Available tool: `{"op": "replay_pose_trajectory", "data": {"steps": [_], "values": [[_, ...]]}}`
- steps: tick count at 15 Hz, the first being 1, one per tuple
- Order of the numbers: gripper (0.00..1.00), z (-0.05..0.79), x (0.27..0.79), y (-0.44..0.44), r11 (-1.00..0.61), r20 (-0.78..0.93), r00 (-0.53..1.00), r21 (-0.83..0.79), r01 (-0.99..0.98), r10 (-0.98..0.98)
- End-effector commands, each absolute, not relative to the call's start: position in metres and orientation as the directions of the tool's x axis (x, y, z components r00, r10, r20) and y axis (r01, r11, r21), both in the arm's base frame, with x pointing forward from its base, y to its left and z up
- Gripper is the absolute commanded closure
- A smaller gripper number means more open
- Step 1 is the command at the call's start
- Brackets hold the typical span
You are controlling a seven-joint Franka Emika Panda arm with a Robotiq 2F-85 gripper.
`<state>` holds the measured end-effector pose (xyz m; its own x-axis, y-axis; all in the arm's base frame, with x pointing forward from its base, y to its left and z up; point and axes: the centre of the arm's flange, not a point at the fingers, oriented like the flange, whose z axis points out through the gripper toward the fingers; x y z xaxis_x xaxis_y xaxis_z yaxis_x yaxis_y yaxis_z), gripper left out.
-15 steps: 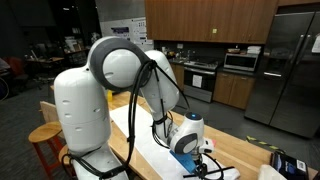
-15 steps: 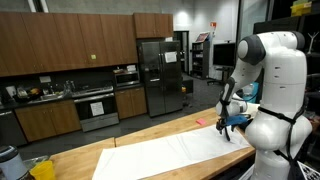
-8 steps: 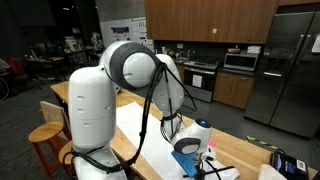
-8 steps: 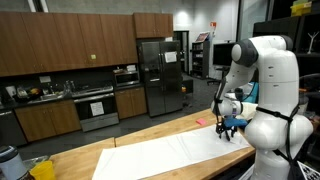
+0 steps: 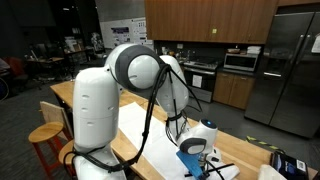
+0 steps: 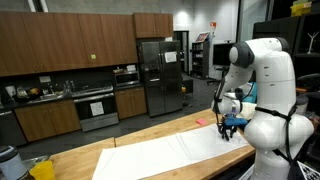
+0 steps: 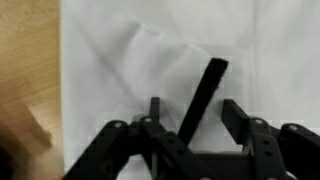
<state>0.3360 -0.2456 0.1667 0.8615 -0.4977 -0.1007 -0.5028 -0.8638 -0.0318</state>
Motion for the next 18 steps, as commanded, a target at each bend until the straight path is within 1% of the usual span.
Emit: {"op": "replay_pose_trajectory", "data": {"steps": [1,3,5,6,9,12,15,18], "values": [[0.67,0.162,0.339,-0.251,-0.863,-0.114,0.858,-0.012,-0.506,-0.501],[0.81,0.164,0.338,-0.254,-0.865,-0.109,0.860,-0.005,-0.502,-0.498],[0.98,0.169,0.343,-0.253,-0.862,-0.093,0.858,0.005,-0.507,-0.505],[1.00,0.173,0.343,-0.253,-0.863,-0.086,0.860,0.011,-0.504,-0.503],[0.99,0.197,0.339,-0.246,-0.879,-0.041,0.878,0.050,-0.474,-0.476],[0.99,0.237,0.321,-0.252,-0.888,0.046,0.901,0.156,-0.432,-0.431],[0.99,0.276,0.287,-0.277,-0.850,0.145,0.881,0.235,-0.472,-0.450],[0.98,0.306,0.251,-0.306,-0.810,0.209,0.854,0.274,-0.519,-0.477]]}}
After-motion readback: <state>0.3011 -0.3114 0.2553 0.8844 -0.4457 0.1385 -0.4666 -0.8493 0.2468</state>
